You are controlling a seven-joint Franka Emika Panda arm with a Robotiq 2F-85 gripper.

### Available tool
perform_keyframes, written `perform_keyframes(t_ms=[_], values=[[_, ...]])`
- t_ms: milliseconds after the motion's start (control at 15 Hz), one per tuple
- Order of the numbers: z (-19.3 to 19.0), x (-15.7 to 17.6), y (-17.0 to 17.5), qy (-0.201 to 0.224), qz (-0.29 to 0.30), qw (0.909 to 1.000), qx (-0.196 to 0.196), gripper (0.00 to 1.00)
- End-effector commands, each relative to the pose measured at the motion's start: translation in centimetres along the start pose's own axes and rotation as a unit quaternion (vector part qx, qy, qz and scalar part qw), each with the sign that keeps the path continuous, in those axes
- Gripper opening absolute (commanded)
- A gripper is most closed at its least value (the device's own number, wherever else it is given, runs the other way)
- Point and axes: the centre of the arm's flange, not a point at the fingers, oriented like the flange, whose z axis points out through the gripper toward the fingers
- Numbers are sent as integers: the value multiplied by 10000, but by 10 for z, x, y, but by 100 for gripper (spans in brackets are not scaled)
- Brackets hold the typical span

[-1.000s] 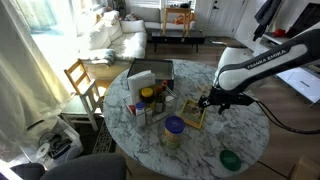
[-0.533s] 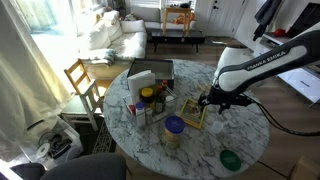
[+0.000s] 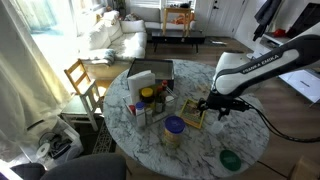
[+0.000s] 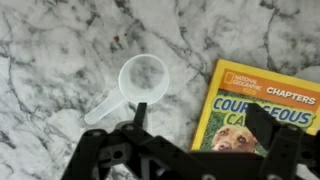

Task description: Put the right can on the left can, then put the measuring spoon on the can

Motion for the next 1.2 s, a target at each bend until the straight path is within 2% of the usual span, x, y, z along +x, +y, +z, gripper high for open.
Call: perform_keyframes(t_ms=[0,200,267,333,667,933,1000,1133], values=[[13,-3,7,-240,216,9994,127,100],[17,-5,6,-397,368,9983,200,100],[18,-5,6,-447,420,9979,206,75],[20,-6,6,-453,449,9978,205,75],[36,-5,8,-432,395,9983,18,35],[33,-11,1,-392,214,9990,-19,5],[25,-17,-5,-359,59,9993,-40,1],[9,-28,-14,-295,-280,9991,-69,0]])
